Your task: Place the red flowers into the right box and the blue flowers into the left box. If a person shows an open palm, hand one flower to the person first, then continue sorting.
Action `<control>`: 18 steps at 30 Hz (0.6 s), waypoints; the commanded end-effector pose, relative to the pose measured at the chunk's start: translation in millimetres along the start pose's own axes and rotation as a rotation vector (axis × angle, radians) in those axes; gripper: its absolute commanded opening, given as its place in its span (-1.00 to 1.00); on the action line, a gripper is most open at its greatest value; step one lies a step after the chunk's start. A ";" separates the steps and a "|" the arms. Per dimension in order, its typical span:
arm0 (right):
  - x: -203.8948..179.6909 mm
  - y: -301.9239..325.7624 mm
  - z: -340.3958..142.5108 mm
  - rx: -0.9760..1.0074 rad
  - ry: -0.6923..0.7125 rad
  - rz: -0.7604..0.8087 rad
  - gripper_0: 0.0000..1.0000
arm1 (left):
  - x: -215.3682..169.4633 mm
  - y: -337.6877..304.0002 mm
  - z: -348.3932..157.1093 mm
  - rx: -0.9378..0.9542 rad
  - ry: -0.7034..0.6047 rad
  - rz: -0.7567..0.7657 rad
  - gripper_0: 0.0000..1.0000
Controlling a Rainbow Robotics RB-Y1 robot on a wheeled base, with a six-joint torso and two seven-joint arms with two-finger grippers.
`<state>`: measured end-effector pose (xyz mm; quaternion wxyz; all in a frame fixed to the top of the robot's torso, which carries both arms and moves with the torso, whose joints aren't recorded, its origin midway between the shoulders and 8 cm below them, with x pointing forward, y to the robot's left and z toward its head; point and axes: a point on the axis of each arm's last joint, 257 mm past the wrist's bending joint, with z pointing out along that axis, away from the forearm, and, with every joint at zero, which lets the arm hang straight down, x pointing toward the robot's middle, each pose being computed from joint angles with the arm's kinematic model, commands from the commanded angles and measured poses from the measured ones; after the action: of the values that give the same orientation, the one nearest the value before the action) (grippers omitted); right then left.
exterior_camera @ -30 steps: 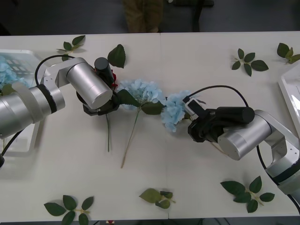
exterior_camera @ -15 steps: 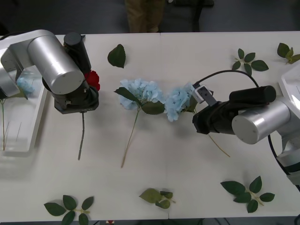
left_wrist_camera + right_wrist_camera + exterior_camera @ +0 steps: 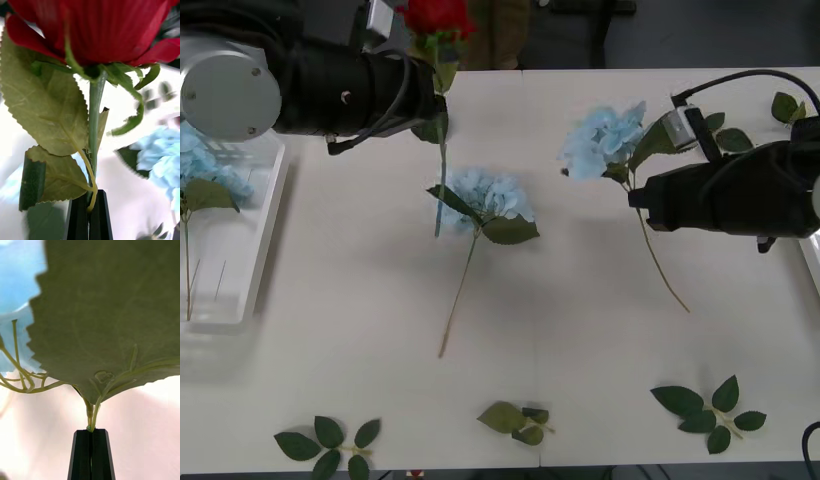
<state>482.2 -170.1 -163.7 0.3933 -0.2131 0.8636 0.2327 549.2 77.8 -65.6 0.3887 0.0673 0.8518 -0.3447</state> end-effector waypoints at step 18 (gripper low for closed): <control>12.1 -38.3 -8.4 0.163 0.055 -0.028 -1.00 | 30.0 -183.2 24.4 0.546 -0.265 0.236 -1.00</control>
<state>493.9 -215.3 -161.8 0.4015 -0.1890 0.8793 0.1731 493.8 -63.0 -24.3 0.4959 0.2141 0.6862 -0.4871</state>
